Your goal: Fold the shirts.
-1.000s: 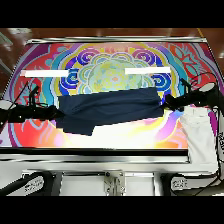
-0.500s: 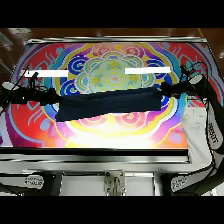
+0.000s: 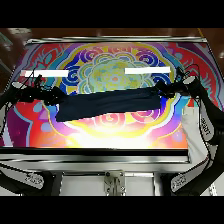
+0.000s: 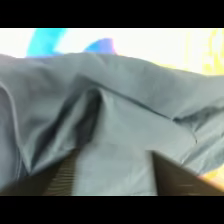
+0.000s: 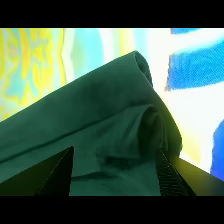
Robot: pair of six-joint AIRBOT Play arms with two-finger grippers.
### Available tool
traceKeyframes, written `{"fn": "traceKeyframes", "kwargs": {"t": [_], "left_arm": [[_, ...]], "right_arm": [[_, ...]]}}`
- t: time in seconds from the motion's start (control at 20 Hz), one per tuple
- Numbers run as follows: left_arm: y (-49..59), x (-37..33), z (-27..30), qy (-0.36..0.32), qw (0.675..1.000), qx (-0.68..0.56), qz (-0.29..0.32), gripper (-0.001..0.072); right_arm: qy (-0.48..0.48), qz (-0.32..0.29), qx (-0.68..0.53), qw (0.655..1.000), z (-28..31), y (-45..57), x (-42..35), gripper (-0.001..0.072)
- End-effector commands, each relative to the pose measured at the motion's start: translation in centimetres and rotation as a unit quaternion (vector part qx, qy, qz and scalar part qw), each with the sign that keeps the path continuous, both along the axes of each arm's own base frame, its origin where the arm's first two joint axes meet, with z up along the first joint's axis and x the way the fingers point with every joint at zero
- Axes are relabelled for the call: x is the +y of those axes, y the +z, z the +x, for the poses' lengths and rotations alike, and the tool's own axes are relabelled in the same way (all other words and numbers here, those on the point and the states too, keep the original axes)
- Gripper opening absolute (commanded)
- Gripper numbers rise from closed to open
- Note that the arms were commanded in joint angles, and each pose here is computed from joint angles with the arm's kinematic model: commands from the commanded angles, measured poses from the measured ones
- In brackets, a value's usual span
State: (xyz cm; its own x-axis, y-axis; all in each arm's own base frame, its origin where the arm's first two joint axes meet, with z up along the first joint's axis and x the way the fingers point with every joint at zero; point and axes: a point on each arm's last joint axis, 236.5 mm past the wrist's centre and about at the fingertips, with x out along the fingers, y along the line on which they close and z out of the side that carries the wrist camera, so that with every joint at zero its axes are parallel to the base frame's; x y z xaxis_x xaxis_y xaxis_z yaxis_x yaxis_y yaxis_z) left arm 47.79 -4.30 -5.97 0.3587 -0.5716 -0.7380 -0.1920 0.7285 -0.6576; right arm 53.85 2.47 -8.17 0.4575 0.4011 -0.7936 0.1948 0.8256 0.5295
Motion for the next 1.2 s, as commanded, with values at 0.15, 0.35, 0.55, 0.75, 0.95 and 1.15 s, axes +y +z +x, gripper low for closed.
{"fn": "traceKeyframes", "kwargs": {"t": [0.15,0.35,0.55,0.75,0.95,1.15], "left_arm": [[4.4,0.2,1.8,-0.023,0.999,-0.033,-0.015,0.0581],[8.1,-1.3,2.9,-0.035,0.996,-0.069,-0.035,0.0581],[9.4,-3.3,2.5,-0.054,0.995,-0.078,-0.044,0.0580],[10.8,-5.1,2.4,-0.061,0.991,-0.083,-0.081,0.0580],[11.6,-7.5,2.1,-0.082,0.988,-0.092,-0.096,0.0232],[11.0,-14.6,0.3,-0.146,0.980,-0.085,-0.100,0.0056]], "right_arm": [[-0.036,-0.010,0.005,0.999,-0.8,1.5,-4.9,0.0632],[-0.030,0.045,0.065,0.996,-2.6,-1.0,-3.4,0.0634],[-0.017,0.102,0.085,0.991,-2.5,-3.0,1.1,0.0633],[-0.023,0.102,0.080,0.991,-1.7,-3.7,2.5,0.0395],[-0.007,0.104,0.050,0.993,-1.4,-0.9,2.0,0.0055],[0.075,0.084,-0.011,0.994,-3.5,8.1,3.1,0.0055]]}}
